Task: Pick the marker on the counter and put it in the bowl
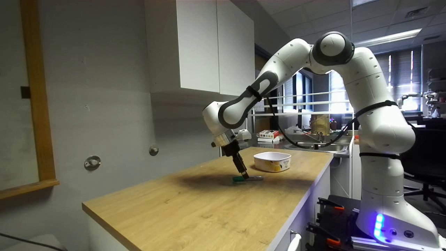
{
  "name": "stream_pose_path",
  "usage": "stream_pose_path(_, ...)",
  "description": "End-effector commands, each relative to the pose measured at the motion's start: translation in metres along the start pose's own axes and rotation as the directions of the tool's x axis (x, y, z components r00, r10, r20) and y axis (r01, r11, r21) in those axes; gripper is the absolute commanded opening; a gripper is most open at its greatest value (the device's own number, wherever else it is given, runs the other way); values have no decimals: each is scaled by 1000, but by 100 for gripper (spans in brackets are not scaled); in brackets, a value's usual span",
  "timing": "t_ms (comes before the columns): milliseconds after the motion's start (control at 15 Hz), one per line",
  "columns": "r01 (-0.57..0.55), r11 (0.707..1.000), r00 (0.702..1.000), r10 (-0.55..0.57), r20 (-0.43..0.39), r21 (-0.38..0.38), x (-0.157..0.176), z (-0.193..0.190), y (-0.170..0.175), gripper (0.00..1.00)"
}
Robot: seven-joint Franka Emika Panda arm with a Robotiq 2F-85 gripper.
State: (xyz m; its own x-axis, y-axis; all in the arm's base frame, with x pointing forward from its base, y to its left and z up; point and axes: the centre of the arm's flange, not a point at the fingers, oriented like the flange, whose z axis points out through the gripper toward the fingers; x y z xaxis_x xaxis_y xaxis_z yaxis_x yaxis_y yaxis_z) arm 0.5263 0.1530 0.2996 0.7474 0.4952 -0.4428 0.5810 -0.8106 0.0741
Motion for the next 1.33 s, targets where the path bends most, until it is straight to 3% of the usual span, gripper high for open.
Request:
stream_pose_path(0, 28, 999, 999, -28, 26, 19, 14, 8, 17, 100)
stream_pose_path(200, 25, 999, 998, -28, 54, 43, 15, 30, 27, 100)
stream_pose_path(333, 18, 999, 998, -21, 57, 51, 15, 42, 32, 75)
stream_pose_path(933, -5, 998, 998, 2, 62, 58, 6, 39, 36, 8)
stream_pose_path(1067, -9, 999, 998, 6, 60, 54, 3, 38, 34, 11)
stream_pose_path(1200, -17, 999, 999, 15, 48, 48, -3, 32, 32, 3)
stream_pose_path(1267, -23, 999, 999, 21, 38, 43, -8, 27, 32, 5)
